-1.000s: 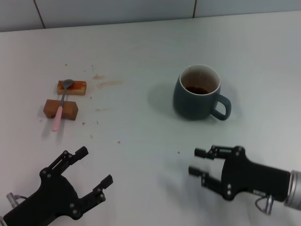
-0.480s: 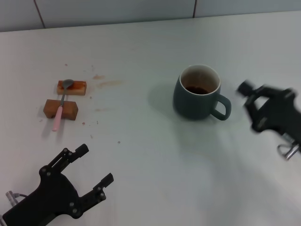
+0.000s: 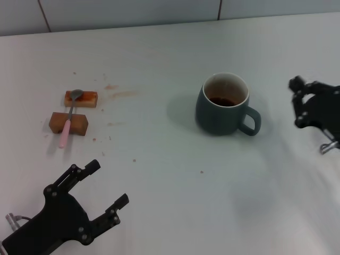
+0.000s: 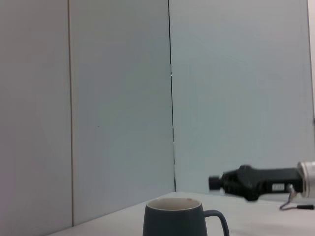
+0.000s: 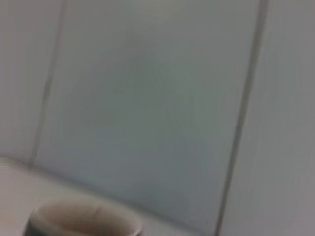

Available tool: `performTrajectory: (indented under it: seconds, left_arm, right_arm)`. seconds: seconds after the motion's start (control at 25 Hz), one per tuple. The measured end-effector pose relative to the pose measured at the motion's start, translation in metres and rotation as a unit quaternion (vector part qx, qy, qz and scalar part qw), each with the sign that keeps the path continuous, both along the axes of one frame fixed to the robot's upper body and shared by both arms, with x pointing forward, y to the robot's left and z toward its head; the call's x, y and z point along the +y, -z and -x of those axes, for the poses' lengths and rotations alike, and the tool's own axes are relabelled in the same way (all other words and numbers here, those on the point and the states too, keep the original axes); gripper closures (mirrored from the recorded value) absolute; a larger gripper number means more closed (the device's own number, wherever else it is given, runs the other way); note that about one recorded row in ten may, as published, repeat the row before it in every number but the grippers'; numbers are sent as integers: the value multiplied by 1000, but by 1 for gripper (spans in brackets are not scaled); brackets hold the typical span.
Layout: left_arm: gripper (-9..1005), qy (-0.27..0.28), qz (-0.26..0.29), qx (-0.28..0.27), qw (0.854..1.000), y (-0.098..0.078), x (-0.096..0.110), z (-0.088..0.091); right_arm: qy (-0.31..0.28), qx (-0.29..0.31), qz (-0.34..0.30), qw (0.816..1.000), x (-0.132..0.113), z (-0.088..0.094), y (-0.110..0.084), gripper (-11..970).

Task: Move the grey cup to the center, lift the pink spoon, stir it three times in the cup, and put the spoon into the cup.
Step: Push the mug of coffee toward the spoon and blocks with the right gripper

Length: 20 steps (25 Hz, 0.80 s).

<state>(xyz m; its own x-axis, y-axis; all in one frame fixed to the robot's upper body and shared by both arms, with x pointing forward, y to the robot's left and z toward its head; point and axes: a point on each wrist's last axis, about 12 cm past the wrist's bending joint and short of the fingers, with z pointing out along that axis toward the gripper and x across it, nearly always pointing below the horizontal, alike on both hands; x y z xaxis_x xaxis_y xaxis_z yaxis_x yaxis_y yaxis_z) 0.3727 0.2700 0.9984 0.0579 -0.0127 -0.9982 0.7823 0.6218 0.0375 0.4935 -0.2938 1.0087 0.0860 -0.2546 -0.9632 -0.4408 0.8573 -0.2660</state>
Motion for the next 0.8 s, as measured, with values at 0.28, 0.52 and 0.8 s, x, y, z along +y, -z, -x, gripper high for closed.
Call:
performTrajectory:
  seconds: [0.28,0.52,0.8]
  left_arm:
    - [168,-2,1,-4,1000,-1,0,-3]
    - [167,-2,2,-6,1000,-2,0,-5]
    - [167,-4,3,-7,1000,-3,0,-7]
  right_arm:
    - [-53,28,61,996,14,-15,5,900]
    - [-66,42,88,993,19,-25,6,900]
    - [-85,42,98,991,26,-34,3,900]
